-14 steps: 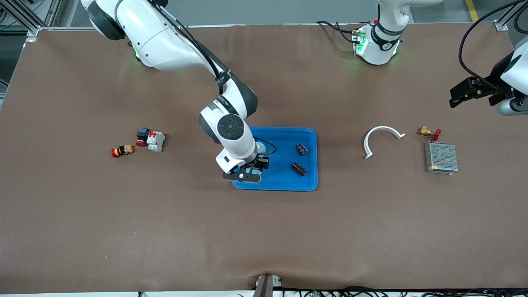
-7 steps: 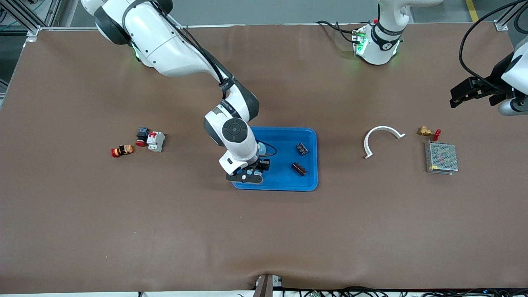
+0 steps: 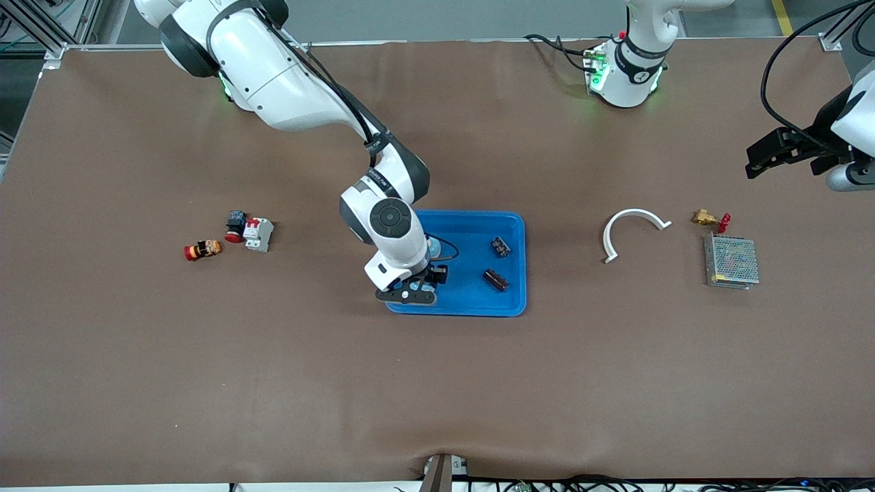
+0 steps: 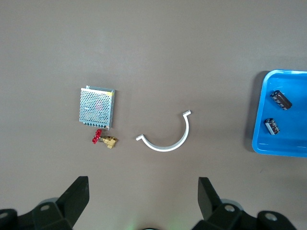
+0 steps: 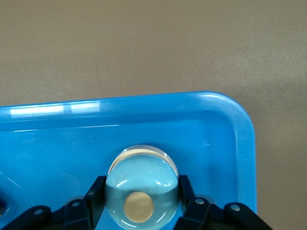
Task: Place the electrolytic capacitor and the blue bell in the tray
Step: 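Lower the bell into the tray beside the other bell and open the right gripper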
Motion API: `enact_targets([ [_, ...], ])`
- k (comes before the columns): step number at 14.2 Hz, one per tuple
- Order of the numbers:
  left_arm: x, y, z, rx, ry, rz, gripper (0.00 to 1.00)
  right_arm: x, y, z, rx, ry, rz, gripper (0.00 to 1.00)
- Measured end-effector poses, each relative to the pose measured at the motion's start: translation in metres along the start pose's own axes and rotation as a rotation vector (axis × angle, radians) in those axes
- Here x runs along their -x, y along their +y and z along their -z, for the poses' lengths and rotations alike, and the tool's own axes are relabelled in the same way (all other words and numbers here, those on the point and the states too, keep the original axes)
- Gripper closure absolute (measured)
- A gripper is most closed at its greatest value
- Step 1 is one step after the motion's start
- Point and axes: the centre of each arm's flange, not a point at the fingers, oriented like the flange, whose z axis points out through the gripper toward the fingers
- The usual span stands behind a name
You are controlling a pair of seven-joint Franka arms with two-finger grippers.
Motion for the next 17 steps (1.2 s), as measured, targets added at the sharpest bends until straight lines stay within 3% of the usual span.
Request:
enact_targets([
  [6,0.000,0.000,0.000,0.000,0.000,0.000,0.00,0.000,0.001,-0.002,0.004,0.001,0.002,0.32],
  [9,0.000,0.000,0.000,0.000,0.000,0.000,0.00,-0.002,0.002,-0.001,0.005,0.006,0.000,0.04],
  [10,0.000,0.000,0.000,0.000,0.000,0.000,0.00,-0.003,0.003,-0.001,0.006,0.008,0.000,0.00],
  [13,0.000,0.000,0.000,0.000,0.000,0.000,0.00,-0.009,0.003,0.008,0.002,0.023,-0.003,0.00],
  [17,0.000,0.000,0.000,0.000,0.000,0.000,0.00,-0.013,0.000,0.058,0.041,0.003,-0.003,0.00],
])
